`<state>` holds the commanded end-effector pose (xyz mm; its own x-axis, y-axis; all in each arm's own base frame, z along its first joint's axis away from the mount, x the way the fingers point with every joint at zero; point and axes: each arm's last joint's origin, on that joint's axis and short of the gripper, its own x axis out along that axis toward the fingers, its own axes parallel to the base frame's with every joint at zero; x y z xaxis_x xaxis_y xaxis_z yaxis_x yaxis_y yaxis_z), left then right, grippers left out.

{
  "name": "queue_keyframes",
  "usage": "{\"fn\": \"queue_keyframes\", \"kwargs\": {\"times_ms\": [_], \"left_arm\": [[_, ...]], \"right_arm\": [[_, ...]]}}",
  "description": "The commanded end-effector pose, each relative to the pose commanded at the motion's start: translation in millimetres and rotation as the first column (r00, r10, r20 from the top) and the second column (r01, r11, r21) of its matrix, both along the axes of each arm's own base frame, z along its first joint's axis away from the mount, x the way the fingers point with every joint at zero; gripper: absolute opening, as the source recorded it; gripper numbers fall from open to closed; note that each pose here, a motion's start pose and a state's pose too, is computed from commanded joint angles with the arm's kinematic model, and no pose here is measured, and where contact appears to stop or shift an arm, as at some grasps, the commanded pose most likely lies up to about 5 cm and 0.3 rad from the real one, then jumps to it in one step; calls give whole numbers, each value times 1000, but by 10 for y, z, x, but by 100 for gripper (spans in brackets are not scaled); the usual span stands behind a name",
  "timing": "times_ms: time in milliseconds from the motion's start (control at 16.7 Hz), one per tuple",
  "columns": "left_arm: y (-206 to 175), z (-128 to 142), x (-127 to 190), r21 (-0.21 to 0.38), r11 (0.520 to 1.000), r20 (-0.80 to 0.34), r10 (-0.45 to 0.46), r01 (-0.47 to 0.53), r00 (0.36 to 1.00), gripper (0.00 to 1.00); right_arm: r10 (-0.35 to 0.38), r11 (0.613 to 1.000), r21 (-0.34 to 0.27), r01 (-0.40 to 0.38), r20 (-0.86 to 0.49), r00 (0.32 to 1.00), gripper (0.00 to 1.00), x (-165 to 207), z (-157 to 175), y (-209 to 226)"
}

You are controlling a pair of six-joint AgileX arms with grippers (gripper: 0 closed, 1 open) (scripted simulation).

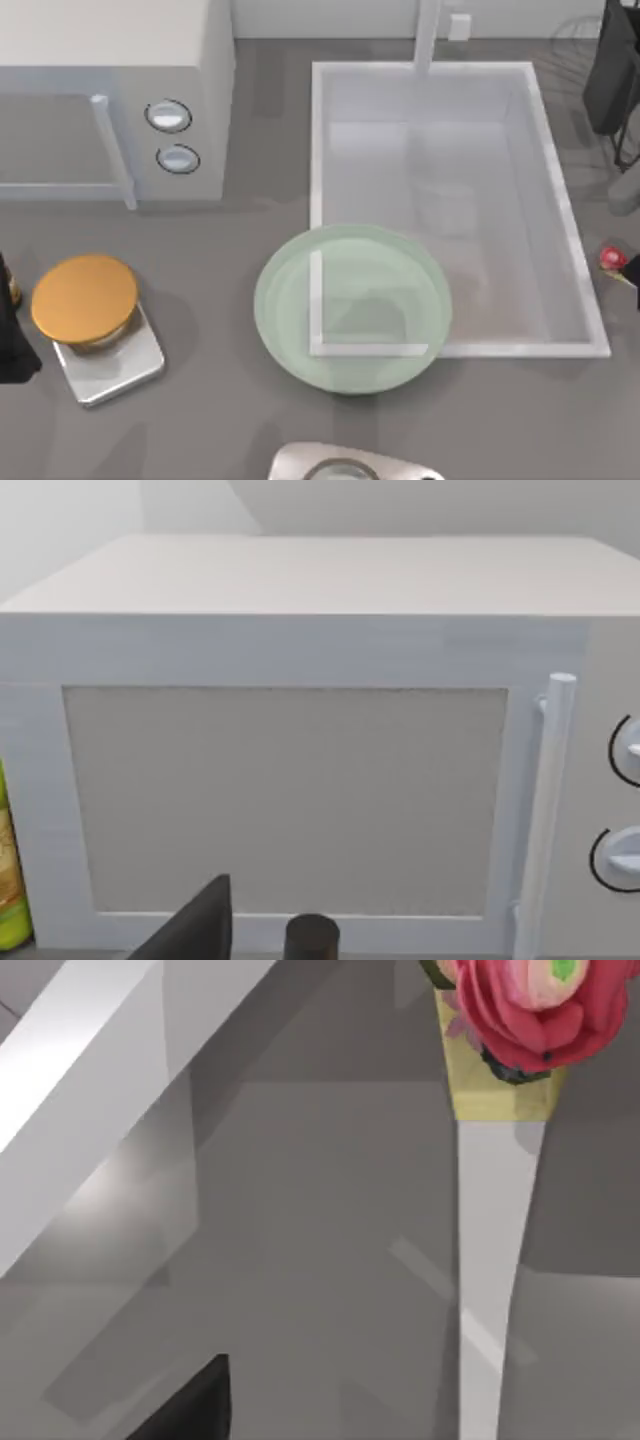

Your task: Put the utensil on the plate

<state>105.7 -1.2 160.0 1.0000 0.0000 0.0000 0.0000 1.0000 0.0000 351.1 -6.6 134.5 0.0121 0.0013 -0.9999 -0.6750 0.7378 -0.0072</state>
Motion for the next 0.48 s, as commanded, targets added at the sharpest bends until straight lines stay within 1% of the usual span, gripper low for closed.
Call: {"fn": "queue_keyframes", "kwargs": {"times_ms": [120,240,480], "left_arm": [[0,0,0,0,1000,0,0,0,1000,100],[0,0,0,0,1000,0,0,0,1000,100],[0,0,0,0,1000,0,0,0,1000,100]], "right_arm": [[0,1000,0,0,2,1000,100,-11,-235,-2],[1,1000,0,-1,-5,1000,100,-33,-384,-3],[1,1000,0,-1,-7,1000,100,-39,-414,-3]]}}
